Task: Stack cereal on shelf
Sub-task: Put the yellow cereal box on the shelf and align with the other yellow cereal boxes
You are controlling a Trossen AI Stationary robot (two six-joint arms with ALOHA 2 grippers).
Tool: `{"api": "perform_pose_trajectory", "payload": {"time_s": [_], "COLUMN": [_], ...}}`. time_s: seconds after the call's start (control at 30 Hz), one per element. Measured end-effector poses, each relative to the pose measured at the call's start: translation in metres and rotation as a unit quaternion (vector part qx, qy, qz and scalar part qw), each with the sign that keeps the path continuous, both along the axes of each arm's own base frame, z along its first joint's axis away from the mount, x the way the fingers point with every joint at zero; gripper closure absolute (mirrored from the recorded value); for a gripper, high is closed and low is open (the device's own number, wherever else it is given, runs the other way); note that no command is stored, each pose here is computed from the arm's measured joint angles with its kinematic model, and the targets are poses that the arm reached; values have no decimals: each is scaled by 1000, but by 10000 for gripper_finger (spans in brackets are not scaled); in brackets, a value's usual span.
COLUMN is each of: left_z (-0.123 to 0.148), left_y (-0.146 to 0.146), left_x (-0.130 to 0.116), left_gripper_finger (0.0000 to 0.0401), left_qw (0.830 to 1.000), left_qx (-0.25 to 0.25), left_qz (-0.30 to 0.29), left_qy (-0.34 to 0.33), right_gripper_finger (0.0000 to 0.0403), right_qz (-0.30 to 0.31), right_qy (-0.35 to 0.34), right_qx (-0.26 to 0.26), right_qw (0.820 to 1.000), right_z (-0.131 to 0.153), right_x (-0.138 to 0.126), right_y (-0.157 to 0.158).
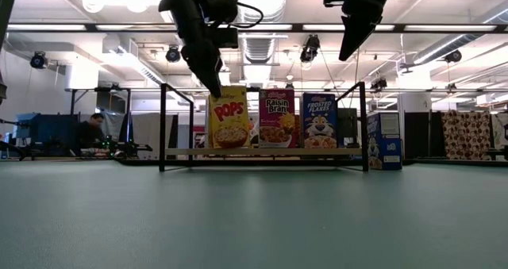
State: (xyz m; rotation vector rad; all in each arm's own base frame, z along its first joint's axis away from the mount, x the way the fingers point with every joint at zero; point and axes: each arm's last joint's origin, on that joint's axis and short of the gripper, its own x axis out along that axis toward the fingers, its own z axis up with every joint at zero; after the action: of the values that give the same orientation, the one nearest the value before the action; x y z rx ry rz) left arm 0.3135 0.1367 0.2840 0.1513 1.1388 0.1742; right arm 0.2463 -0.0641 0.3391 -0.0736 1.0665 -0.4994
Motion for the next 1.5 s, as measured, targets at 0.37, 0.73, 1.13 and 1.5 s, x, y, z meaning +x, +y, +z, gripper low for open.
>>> {"api": "perform_pose_trajectory", "payload": {"time_s": [0.37, 0.73, 1.13, 1.5], "left_z": [-1, 2, 3, 3], "left_y": [-1, -2, 1, 3], "left_x": [-5, -12, -9, -11], "left_gripper_finger": [244, 245, 229, 226], "left_qw": [1000, 998, 999, 998], "left_qx": [-4, 13, 26, 16], "left_qz": [12, 27, 36, 50], "left_qy": [24, 46, 31, 32], "right_gripper_finger": [158, 158, 158, 158], "right_qz": [0, 1, 0, 1], "right_qy": [0, 0, 0, 0], "right_qx": [0, 0, 0, 0], "right_qw": [1000, 1000, 1000, 1000], "right_z": [0, 0, 0, 0], "right_x": [0, 0, 0, 0], "right_y": [0, 0, 0, 0]}}
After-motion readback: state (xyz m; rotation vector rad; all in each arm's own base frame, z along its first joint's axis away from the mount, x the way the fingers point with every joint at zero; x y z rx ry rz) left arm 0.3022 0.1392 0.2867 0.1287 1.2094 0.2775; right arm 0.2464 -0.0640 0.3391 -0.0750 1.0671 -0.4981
